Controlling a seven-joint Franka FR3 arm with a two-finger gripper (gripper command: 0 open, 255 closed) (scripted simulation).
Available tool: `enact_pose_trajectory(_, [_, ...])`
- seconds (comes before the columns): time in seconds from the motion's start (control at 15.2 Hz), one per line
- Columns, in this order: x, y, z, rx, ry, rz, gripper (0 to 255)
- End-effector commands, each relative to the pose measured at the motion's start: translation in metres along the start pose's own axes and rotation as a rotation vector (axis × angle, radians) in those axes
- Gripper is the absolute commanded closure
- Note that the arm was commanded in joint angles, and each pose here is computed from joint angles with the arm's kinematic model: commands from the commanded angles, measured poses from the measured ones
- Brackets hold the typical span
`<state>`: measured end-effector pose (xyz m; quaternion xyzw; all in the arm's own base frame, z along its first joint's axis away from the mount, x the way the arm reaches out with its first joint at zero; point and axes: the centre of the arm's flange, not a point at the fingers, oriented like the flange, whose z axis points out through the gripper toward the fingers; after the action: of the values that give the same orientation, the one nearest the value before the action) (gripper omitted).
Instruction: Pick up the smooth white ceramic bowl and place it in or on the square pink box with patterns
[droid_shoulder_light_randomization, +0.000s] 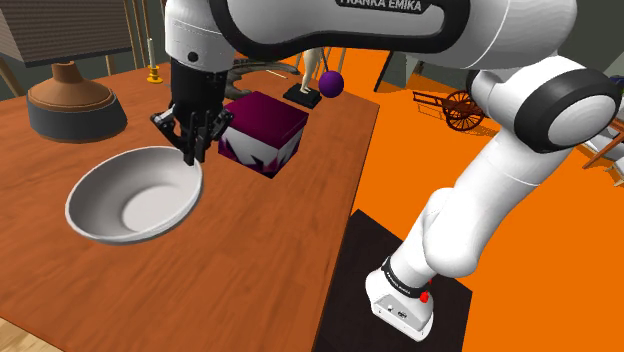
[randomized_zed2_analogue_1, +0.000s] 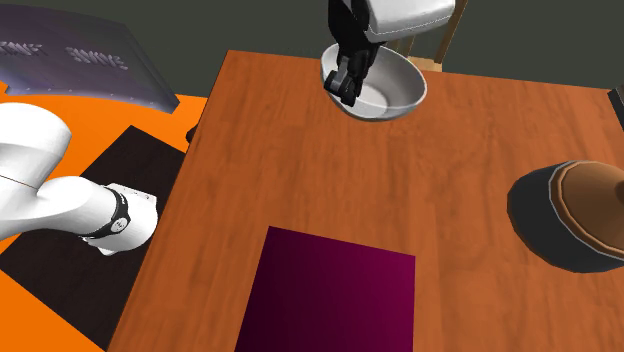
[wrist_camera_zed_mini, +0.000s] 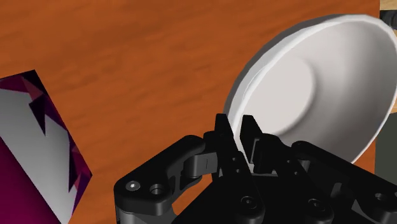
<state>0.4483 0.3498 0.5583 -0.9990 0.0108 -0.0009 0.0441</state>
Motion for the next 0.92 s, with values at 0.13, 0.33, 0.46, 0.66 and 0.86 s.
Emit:
enact_pose_trajectory(0.13, [0.001, -0.003, -0.022, 0.000, 0.000, 0.000, 255])
enact_pose_trajectory(0.33, [0.001, -0.004, -0.038, 0.000, 0.000, 0.000, 255])
enact_pose_trajectory(0.46, [0.001, -0.005, -0.048, 0.000, 0.000, 0.000, 255])
enact_pose_trajectory(0.66, [0.001, -0.006, -0.064, 0.000, 0.000, 0.000, 255])
enact_pose_trajectory(0.86, [0.001, -0.008, -0.080, 0.000, 0.000, 0.000, 255])
